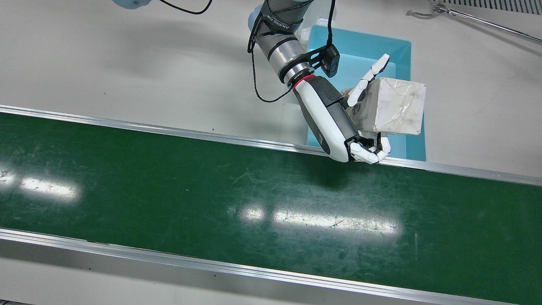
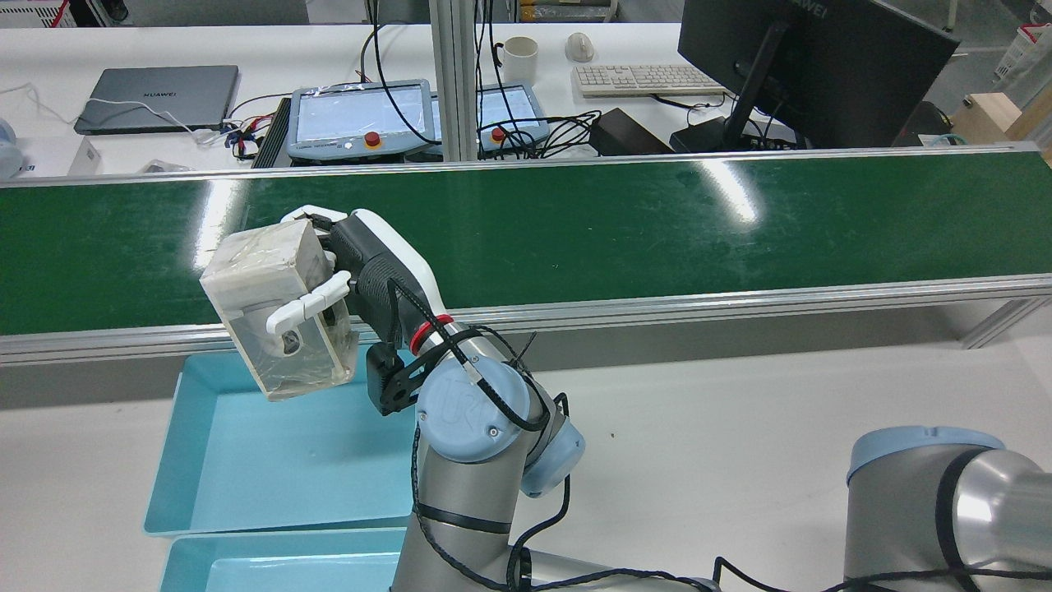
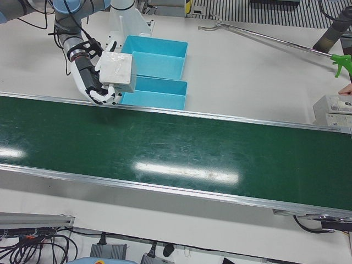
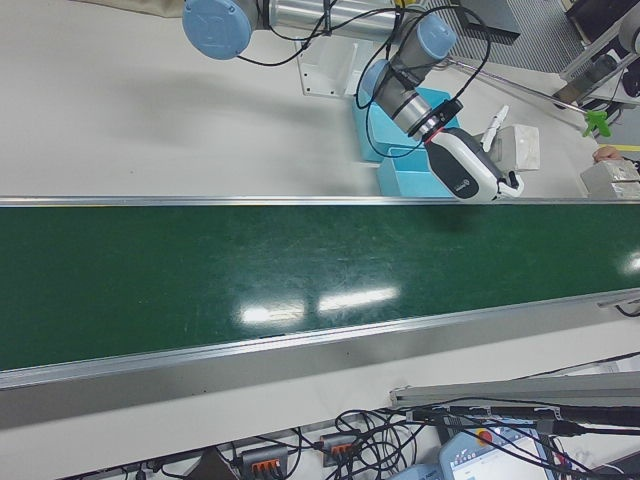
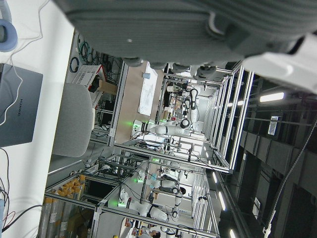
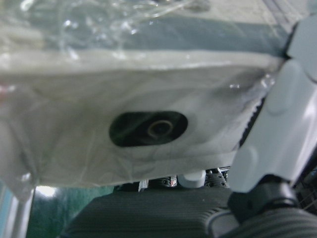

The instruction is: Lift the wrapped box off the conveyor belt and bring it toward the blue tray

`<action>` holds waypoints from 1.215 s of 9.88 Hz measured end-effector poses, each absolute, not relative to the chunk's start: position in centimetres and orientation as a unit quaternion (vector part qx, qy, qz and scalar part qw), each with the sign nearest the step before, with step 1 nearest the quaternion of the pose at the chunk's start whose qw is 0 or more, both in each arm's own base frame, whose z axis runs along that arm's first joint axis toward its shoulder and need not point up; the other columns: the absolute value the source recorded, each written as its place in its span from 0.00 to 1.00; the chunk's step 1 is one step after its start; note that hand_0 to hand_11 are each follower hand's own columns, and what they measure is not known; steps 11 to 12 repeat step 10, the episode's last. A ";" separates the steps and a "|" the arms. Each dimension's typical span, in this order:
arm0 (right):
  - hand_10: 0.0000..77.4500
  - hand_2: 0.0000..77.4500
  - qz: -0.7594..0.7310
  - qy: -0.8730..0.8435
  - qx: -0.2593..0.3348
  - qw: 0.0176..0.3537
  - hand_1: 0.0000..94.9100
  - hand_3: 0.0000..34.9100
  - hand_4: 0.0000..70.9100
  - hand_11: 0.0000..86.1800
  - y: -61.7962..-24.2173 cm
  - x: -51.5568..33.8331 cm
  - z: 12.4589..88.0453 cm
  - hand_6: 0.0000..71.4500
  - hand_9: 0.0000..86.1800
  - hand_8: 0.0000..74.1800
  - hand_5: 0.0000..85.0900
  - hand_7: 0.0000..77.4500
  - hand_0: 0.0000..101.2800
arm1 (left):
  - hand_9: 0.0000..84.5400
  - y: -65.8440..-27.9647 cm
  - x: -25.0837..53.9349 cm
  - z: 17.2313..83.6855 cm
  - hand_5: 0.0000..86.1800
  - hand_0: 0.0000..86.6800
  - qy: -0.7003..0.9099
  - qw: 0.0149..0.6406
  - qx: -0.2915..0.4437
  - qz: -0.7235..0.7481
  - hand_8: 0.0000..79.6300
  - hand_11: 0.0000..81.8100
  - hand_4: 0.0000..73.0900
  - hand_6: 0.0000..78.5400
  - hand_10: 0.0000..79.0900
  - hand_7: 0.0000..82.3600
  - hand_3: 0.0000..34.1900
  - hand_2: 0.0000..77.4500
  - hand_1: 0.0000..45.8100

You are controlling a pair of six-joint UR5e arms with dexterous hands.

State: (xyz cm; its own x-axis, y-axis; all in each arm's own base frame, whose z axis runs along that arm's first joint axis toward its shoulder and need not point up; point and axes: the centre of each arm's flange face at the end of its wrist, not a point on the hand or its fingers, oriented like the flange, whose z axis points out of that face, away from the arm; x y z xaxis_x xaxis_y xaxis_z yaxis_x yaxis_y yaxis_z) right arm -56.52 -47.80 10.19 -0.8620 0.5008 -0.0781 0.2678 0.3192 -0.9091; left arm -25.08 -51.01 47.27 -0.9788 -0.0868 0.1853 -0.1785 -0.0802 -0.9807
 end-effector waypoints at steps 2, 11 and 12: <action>0.47 0.06 0.520 -0.808 -0.254 0.113 0.01 0.00 0.38 0.92 -47.7 -58.2 11.1 0.73 0.11 0.50 0.82 1.00 0.48 | 0.01 -51.0 -25.1 47.3 0.01 0.00 -0.677 0.031 0.098 0.728 0.01 0.01 0.00 0.00 0.01 0.01 0.00 0.01 0.00; 0.00 0.01 0.471 -0.821 -0.299 0.121 0.14 0.00 0.20 0.01 -46.7 -58.1 3.0 0.07 0.01 0.00 0.19 0.10 0.48 | 0.01 -51.0 -25.1 47.3 0.01 0.00 -0.677 0.032 0.098 0.728 0.01 0.01 0.00 0.01 0.01 0.01 0.00 0.01 0.00; 0.00 0.01 0.471 -0.821 -0.299 0.121 0.14 0.00 0.20 0.01 -46.7 -58.1 3.0 0.07 0.01 0.00 0.19 0.10 0.48 | 0.01 -51.0 -25.1 47.3 0.01 0.00 -0.677 0.032 0.098 0.728 0.01 0.01 0.00 0.01 0.01 0.01 0.00 0.01 0.00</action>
